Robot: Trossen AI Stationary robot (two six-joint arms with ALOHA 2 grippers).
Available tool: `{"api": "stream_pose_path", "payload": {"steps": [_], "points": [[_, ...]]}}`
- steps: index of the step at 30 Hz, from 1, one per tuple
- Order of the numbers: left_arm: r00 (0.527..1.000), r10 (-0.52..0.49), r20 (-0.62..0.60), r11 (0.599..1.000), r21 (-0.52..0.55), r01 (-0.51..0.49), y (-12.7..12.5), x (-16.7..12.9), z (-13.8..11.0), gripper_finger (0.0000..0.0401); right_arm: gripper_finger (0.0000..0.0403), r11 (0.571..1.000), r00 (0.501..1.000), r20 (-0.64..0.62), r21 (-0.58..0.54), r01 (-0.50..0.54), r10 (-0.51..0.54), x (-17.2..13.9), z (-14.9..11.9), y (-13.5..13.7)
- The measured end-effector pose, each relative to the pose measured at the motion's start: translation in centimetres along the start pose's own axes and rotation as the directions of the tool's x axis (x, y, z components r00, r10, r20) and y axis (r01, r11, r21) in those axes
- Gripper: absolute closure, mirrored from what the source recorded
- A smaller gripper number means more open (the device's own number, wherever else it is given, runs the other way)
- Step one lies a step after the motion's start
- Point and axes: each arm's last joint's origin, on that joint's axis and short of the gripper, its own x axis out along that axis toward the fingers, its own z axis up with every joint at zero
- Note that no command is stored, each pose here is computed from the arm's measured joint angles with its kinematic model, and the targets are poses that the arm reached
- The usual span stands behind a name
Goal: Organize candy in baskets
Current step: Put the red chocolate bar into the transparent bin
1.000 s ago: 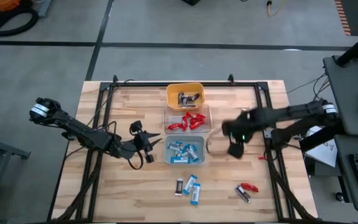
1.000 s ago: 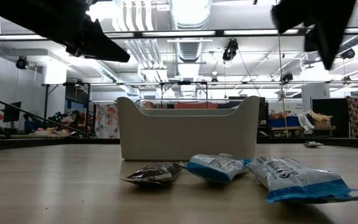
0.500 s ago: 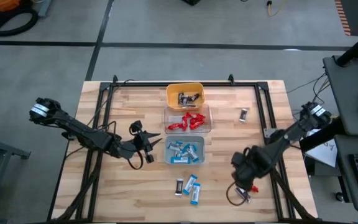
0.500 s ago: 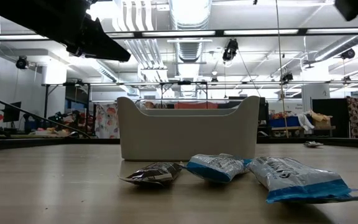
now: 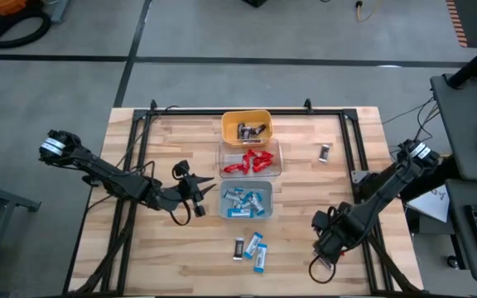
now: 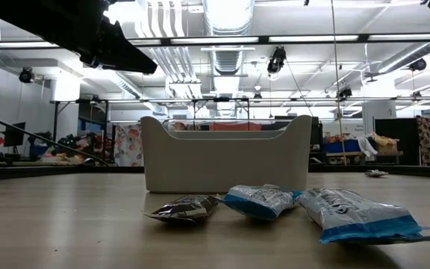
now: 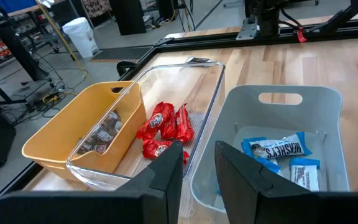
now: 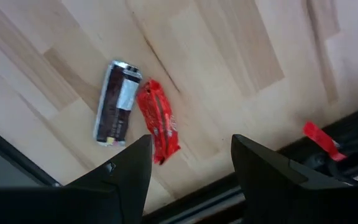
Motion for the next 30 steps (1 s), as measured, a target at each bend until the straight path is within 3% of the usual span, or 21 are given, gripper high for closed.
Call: {"api": "stream_pose_path", "payload": {"steps": [12, 26, 30], "points": [[1.0, 0.0, 0.0, 1.0, 0.0, 0.0, 0.0, 0.0, 0.0, 0.0324, 0.0194, 0.993, 0.992, -0.052, -0.015, -0.119, 0.118, 4.6, 0.4, 0.2], [1.0, 0.0, -0.003, 1.0, 0.003, 0.0, 0.0, 0.0, 0.0, 0.0324, 0.0195, 0.995, 0.993, -0.085, -0.047, -0.086, 0.082, 8.3, 0.9, 0.3], [1.0, 0.0, -0.003, 1.0, 0.003, 0.0, 0.0, 0.0, 0.0, 0.0324, 0.0216, 0.995, 0.994, -0.095, -0.067, -0.068, 0.061, 9.1, 1.1, 0.5]]}}
